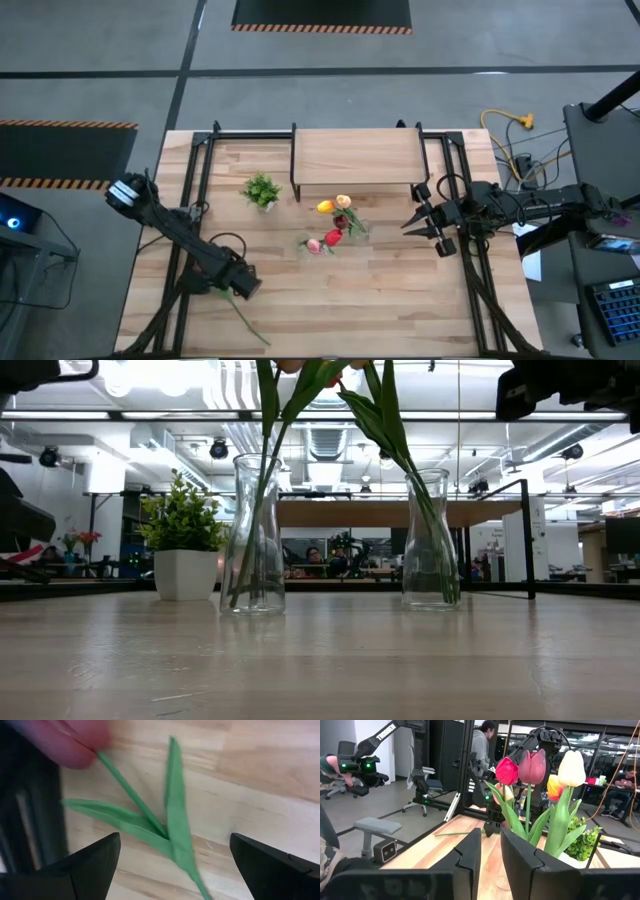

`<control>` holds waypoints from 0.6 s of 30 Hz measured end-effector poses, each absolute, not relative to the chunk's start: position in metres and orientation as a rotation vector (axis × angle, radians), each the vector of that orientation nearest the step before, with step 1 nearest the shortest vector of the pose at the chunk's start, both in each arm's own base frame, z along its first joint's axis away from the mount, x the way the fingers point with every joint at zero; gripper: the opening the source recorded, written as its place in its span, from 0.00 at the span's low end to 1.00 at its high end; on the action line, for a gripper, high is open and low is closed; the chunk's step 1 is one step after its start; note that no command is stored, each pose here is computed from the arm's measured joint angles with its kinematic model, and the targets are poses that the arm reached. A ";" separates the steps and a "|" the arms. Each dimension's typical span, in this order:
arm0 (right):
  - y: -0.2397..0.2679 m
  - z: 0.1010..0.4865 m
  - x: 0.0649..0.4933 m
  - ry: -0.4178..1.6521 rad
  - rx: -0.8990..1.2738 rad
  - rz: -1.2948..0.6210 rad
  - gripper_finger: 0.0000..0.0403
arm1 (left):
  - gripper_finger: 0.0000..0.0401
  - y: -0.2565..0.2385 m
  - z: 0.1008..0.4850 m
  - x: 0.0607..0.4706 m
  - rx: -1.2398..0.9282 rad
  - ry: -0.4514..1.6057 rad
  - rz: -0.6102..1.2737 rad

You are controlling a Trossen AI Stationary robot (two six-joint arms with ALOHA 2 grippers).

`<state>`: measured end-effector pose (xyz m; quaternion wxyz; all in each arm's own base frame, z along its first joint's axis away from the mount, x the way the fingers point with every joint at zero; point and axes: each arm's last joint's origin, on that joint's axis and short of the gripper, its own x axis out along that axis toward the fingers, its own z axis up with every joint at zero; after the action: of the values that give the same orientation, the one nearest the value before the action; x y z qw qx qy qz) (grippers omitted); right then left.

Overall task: Pick and place flowers into a vace then onto a shelf
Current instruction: Put the dark red tulip into the left transparent vase

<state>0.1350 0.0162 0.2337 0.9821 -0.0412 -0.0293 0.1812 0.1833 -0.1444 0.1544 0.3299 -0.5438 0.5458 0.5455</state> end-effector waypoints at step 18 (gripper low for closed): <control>0.016 0.234 0.135 -0.060 -0.085 0.365 0.17 | 0.60 -0.151 0.142 0.185 -1.355 1.409 1.375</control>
<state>0.1350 0.0162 0.2337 0.9821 -0.0420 -0.0296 0.1814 0.1847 -0.1515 0.1416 0.3670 -0.5274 0.5485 0.5351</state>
